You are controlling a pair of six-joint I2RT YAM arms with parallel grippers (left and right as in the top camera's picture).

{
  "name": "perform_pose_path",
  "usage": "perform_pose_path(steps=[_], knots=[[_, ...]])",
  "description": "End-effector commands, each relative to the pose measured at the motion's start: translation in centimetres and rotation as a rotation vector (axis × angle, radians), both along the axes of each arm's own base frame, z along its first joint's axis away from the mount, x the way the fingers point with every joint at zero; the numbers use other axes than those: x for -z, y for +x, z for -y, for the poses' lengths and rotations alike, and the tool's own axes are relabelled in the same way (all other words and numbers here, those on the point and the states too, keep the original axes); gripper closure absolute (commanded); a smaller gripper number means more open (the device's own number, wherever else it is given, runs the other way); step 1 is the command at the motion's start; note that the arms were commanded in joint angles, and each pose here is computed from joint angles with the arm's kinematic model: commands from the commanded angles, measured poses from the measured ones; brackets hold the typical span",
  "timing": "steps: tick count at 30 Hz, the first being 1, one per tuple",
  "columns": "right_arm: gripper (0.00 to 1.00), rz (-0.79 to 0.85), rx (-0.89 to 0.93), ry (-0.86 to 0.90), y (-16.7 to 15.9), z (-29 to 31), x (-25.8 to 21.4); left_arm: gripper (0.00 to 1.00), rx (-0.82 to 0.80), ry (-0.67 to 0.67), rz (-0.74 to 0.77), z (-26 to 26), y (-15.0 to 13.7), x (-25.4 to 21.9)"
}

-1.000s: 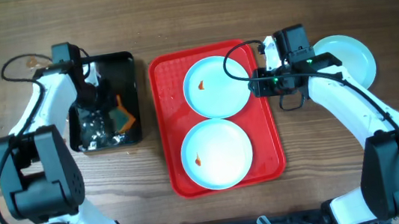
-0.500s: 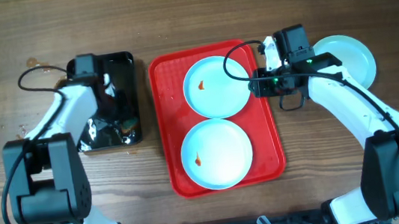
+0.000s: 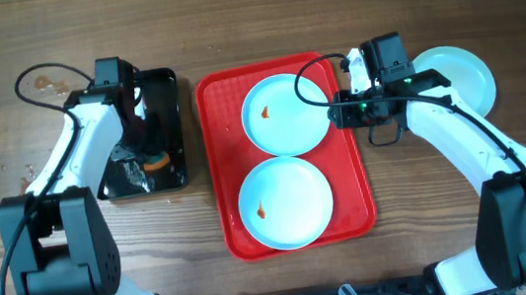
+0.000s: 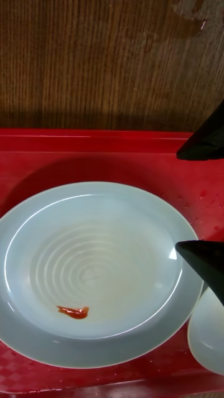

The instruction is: Clean dirty plates on tray and stack at the side

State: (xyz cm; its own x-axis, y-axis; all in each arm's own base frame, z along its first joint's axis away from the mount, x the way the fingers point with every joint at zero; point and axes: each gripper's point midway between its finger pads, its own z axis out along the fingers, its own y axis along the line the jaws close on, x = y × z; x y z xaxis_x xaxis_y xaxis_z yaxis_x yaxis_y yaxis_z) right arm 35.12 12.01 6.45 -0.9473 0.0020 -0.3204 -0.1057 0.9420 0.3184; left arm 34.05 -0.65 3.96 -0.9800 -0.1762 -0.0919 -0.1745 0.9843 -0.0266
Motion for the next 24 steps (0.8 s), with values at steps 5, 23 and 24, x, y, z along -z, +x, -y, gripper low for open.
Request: perform_pose_path(steps=[5,23,24], knots=[[0.58,0.010,-0.002,0.025,0.2,-0.4,-0.7,0.73,0.003,0.021,0.067,-0.3,1.4,-0.9],[0.58,0.008,-0.002,0.024,0.2,-0.4,-0.7,0.70,-0.064,0.004,0.009,-0.2,-0.9,4.9],[0.58,0.008,-0.002,0.024,0.1,-0.4,-0.7,0.64,-0.064,0.004,0.005,-0.2,-0.8,4.5]])
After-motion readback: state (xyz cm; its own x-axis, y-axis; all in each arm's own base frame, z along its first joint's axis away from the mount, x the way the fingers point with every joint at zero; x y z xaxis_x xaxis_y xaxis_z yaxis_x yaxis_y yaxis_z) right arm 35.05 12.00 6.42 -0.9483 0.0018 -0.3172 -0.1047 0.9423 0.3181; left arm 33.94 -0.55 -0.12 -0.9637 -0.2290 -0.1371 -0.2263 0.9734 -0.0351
